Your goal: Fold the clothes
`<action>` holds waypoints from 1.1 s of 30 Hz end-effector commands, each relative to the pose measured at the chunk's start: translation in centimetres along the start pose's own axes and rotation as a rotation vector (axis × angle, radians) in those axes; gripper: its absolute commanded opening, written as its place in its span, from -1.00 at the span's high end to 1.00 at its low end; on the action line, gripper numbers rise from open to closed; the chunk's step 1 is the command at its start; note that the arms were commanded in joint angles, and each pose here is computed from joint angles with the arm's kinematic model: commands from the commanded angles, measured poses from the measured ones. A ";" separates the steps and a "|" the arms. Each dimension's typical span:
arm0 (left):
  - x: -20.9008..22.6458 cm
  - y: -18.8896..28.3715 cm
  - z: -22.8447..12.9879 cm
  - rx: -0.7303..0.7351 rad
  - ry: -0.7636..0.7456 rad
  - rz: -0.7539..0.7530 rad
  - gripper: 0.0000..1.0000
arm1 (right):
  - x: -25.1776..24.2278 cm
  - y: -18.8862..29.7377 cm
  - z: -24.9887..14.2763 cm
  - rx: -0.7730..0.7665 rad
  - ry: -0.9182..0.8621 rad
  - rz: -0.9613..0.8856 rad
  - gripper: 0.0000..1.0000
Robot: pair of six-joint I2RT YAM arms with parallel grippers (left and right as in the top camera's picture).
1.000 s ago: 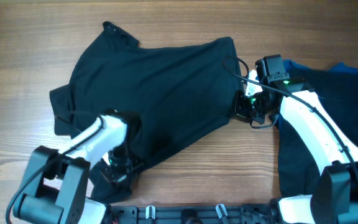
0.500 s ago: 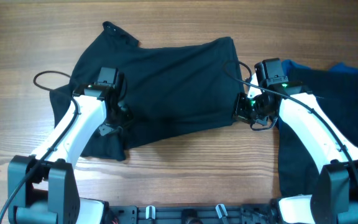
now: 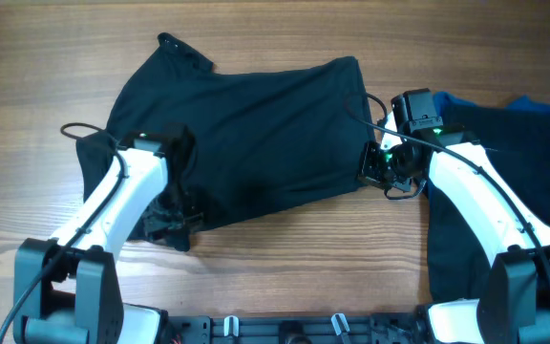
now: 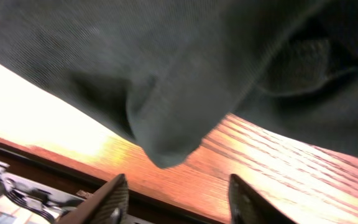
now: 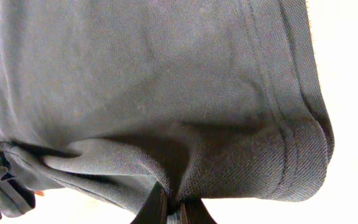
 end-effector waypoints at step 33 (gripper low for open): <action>1.9 -1.1 -1.0 -0.079 0.353 0.152 0.92 | -1.3 -0.2 0.3 -0.025 0.003 -0.076 0.91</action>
Point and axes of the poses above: each gripper's point midway between its finger pads, its own y axis back along the fingers, its own x axis along the line the jaws close on, z = x × y, the point moved 4 cm from there along y, back along the fingers, and after that the axes turned 3 degrees about -y, right-handed, at the moved point
